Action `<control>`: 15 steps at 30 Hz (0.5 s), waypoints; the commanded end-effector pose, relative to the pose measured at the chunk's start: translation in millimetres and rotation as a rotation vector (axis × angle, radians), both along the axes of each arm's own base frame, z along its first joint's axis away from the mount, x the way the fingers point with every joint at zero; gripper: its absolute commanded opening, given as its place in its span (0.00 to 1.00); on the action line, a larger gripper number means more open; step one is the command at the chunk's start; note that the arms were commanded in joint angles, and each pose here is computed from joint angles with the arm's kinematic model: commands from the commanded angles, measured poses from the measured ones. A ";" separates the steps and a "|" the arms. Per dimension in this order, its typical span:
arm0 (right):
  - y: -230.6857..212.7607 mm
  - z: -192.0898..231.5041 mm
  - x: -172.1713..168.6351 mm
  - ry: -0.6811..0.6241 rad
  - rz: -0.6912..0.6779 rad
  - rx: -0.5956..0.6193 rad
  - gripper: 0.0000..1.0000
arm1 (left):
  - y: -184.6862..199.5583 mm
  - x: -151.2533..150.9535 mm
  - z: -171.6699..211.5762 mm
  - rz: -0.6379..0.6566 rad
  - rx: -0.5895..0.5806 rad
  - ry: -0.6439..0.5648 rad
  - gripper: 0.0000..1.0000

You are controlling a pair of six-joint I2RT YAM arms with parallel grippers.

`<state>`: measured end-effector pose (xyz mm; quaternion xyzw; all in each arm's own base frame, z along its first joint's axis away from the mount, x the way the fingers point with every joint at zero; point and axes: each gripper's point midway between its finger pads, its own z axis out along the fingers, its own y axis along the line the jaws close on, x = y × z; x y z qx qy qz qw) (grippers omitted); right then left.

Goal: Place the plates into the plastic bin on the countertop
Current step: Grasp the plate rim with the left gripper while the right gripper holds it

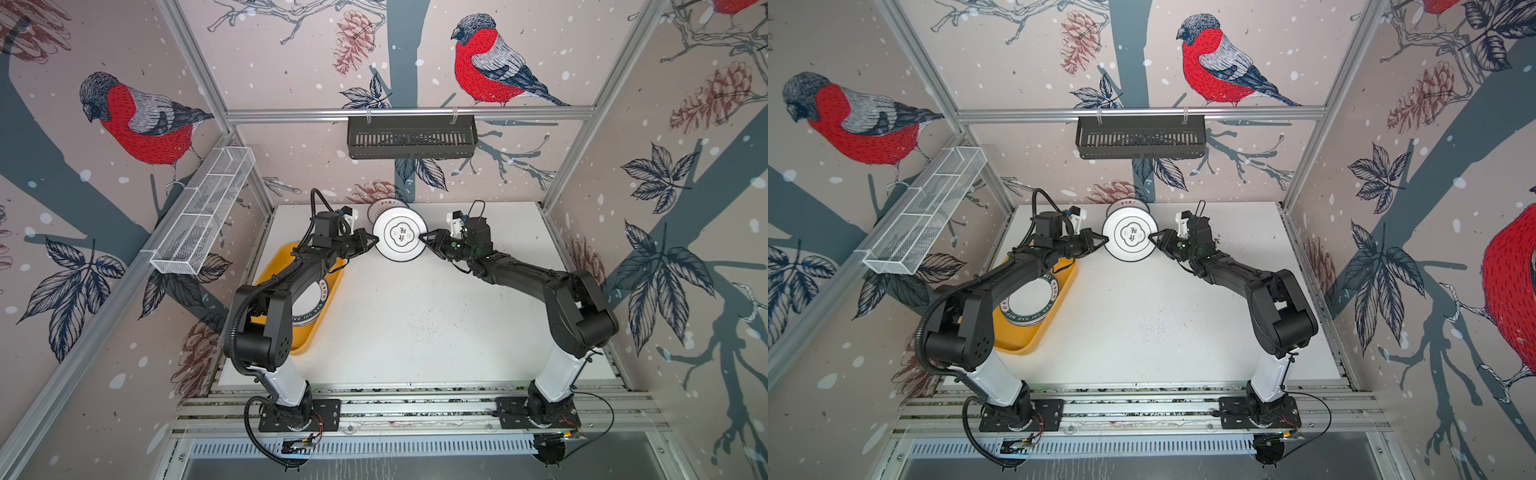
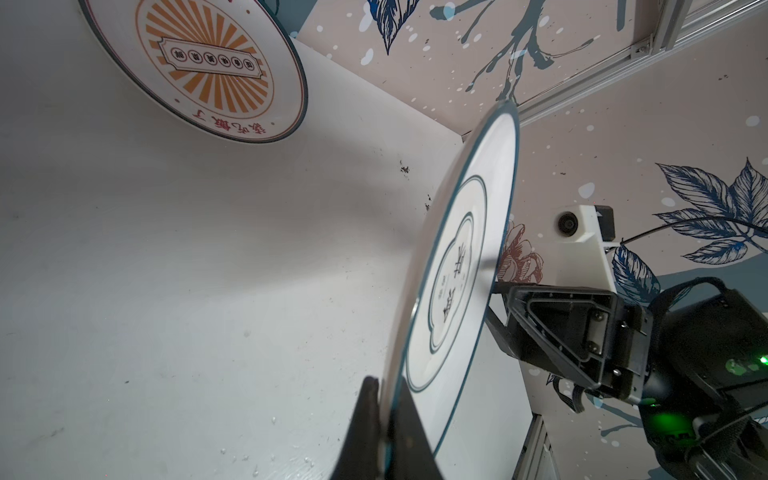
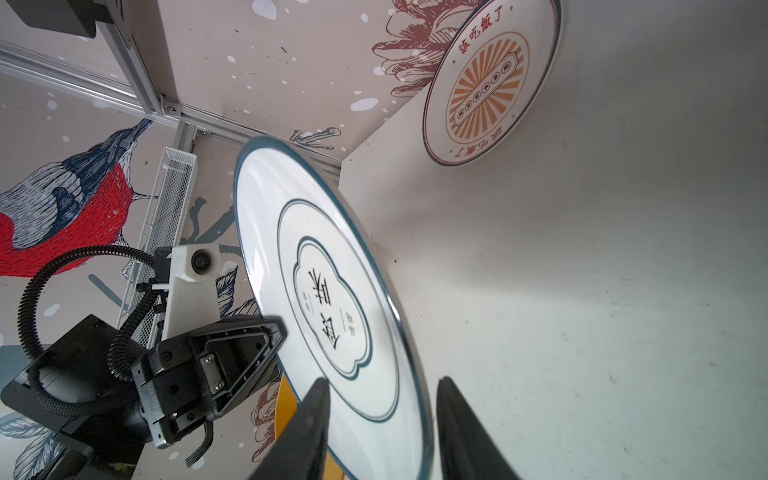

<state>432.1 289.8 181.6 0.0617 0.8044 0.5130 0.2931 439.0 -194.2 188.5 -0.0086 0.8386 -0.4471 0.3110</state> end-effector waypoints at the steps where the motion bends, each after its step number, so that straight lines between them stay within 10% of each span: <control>1: -2.2 9.1 3.5 -0.044 -0.014 -0.010 0.55 | -0.3 2.3 13.0 -0.018 -0.021 -0.052 0.00; 10: -10.3 18.7 1.5 -0.095 -0.037 -0.055 1.00 | 6.1 3.8 15.0 0.001 -0.031 -0.052 0.00; 15: -17.6 31.1 1.6 -0.137 -0.056 -0.055 1.00 | 9.0 4.7 18.7 0.007 -0.033 -0.060 0.00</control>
